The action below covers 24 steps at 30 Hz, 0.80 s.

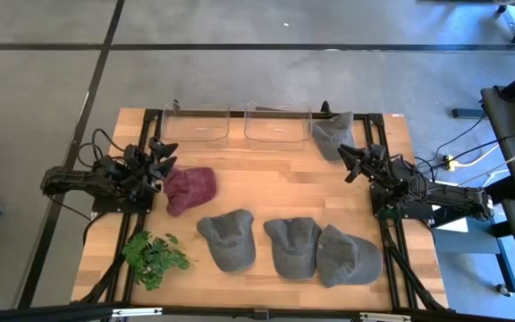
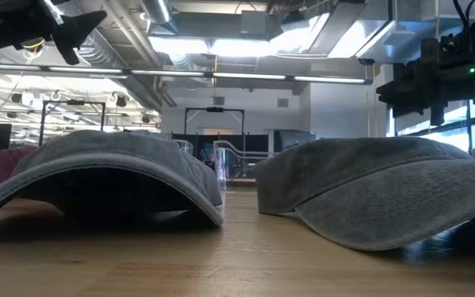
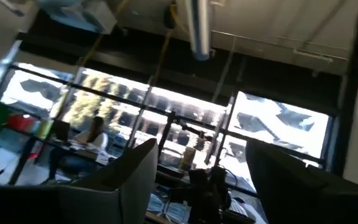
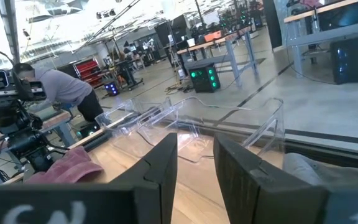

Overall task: Pick & Place hat
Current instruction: Put the dark red cap into the left transparent bin

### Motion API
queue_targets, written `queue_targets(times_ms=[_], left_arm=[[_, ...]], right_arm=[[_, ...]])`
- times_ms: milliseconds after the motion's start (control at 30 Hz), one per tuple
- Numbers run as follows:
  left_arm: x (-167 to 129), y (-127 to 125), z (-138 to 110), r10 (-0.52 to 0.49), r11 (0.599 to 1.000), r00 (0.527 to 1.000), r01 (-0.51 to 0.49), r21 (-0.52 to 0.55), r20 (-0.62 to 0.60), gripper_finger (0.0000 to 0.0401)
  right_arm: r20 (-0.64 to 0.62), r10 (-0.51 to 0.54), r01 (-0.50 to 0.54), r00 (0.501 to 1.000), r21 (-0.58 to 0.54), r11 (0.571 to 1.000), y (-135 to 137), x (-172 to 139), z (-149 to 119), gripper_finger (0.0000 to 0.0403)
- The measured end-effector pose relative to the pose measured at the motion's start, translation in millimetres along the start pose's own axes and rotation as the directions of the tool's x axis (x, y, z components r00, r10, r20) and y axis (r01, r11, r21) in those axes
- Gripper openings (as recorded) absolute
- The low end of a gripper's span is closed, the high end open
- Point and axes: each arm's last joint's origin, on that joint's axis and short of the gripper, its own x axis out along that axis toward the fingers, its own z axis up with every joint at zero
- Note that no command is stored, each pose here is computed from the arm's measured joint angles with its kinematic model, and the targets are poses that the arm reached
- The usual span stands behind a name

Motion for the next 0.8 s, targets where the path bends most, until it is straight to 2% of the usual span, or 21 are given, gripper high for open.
queue_targets(times_ms=[100, 133, 200, 300, 367, 400, 467, 533, 600, 700, 733, 800], left_arm=[[2, 2, 8, 0.152, 0.986, 0.988, -0.149, -0.080, 0.024, 0.0239], [5, 1, 12, 0.195, 0.978, 0.981, -0.194, -0.072, 0.000, 0.0239], [11, -1, 17, 0.266, 0.964, 0.955, -0.266, 0.018, -0.131, 0.0236], [25, -8, 30, 0.368, 0.930, 0.867, -0.347, 0.121, -0.336, 0.0230], [35, -15, 43, 0.394, 0.918, 0.793, -0.360, 0.166, -0.463, 0.0227], [41, -19, 48, 0.398, 0.916, 0.742, -0.356, 0.186, -0.540, 0.0226], [53, -27, 54, 0.399, 0.911, 0.614, -0.352, 0.216, -0.682, 0.0224], [62, -33, 54, 0.410, 0.899, 0.442, -0.345, 0.270, -0.798, 0.0224], [69, -36, 46, 0.436, 0.880, 0.223, -0.311, 0.360, -0.872, 0.0224], [71, -36, 22, 0.434, 0.861, -0.126, -0.236, 0.451, -0.892, 0.0224], [71, -36, 14, 0.417, 0.859, -0.229, -0.219, 0.464, -0.880, 0.0224], [69, -34, -3, 0.387, 0.846, -0.391, -0.210, 0.490, -0.835, 0.0224]], right_arm=[[0.000, 0.000, 0.000, 1.000, 0.000, 1.000, 0, 0, 0, 0.0106], [0.000, 0.000, 0.000, 1.000, 0.000, 1.000, 0, 0, 0, 0.0106], [0.000, -0.002, 0.002, 1.000, -0.005, 1.000, 0, 0, 0, 0.0106], [0.008, -0.027, 0.027, 1.000, -0.007, 1.000, -1, 0, 0, 0.0106], [0.012, -0.039, 0.039, 0.999, -0.008, 0.999, -1, 0, 0, 0.0106], [0.012, -0.039, 0.040, 0.999, -0.009, 0.999, -1, 0, 0, 0.0106], [0.011, -0.040, 0.040, 0.999, -0.021, 0.999, -1, 0, 0, 0.0106], [0.011, -0.040, 0.041, 0.999, -0.036, 0.999, -1, 0, 0, 0.0106], [0.011, -0.040, 0.041, 0.999, -0.037, 0.998, -1, 0, 0, 0.0106], [0.010, -0.041, 0.041, 0.999, -0.040, 0.998, -1, 0, 0, 0.0106], [0.009, -0.041, 0.042, 0.999, -0.040, 0.998, -1, 0, 0, 0.0106], [0.009, -0.041, 0.042, 0.999, -0.040, 0.998, -1, 0, 0, 0.0106]])
